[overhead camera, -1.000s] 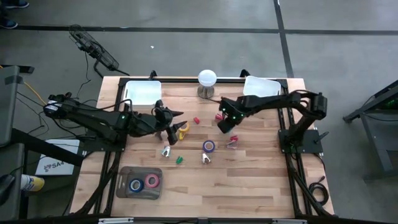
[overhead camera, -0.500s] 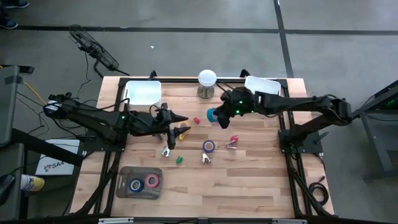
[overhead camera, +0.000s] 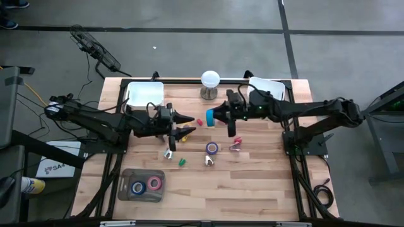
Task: Pick and place Stapler, Stapler remover, tape
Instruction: Put the light blue tape into the black bin
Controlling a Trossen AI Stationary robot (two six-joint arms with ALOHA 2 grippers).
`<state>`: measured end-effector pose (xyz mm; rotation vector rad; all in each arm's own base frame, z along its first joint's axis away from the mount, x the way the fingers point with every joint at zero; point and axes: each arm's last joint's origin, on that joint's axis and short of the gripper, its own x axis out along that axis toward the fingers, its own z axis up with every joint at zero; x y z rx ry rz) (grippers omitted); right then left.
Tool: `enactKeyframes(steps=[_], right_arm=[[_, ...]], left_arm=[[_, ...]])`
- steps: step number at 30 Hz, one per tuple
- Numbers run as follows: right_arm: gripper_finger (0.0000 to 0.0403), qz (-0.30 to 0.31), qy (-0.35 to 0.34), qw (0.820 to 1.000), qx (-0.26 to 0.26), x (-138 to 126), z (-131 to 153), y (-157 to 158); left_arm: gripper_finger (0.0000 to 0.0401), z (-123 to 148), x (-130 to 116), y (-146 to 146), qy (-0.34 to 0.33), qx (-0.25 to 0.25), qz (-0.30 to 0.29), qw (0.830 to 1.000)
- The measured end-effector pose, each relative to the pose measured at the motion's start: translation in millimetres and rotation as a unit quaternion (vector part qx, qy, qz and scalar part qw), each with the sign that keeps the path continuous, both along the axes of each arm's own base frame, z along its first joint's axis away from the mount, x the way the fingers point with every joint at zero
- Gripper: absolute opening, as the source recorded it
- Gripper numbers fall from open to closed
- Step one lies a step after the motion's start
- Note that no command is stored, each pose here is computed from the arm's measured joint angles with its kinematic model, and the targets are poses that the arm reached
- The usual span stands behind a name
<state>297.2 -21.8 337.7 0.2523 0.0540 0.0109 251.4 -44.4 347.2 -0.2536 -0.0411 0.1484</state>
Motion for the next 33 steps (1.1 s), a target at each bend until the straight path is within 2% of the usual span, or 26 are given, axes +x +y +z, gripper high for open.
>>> enactKeyframes(steps=[4,9,19,29,33], right_arm=[[0.0031,0.019,-0.046,0.999,-0.015,3,7,2],[0.0031,0.035,-0.068,0.996,-0.034,10,5,3],[0.0031,0.036,-0.098,0.994,-0.029,25,-3,6],[0.0031,0.000,-0.100,0.995,-0.017,28,-5,3],[0.0031,-0.030,-0.094,0.995,0.020,29,-7,1]], left_arm=[[0.0188,3,0,-1,-0.015,-0.003,-0.011,1.000],[0.0188,5,0,-1,-0.027,-0.004,-0.020,0.999],[0.0188,7,0,-1,-0.037,-0.003,-0.023,0.999],[0.0188,8,0,-1,-0.039,-0.004,-0.023,0.999],[0.0188,8,0,-1,-0.039,-0.004,-0.023,0.999]])
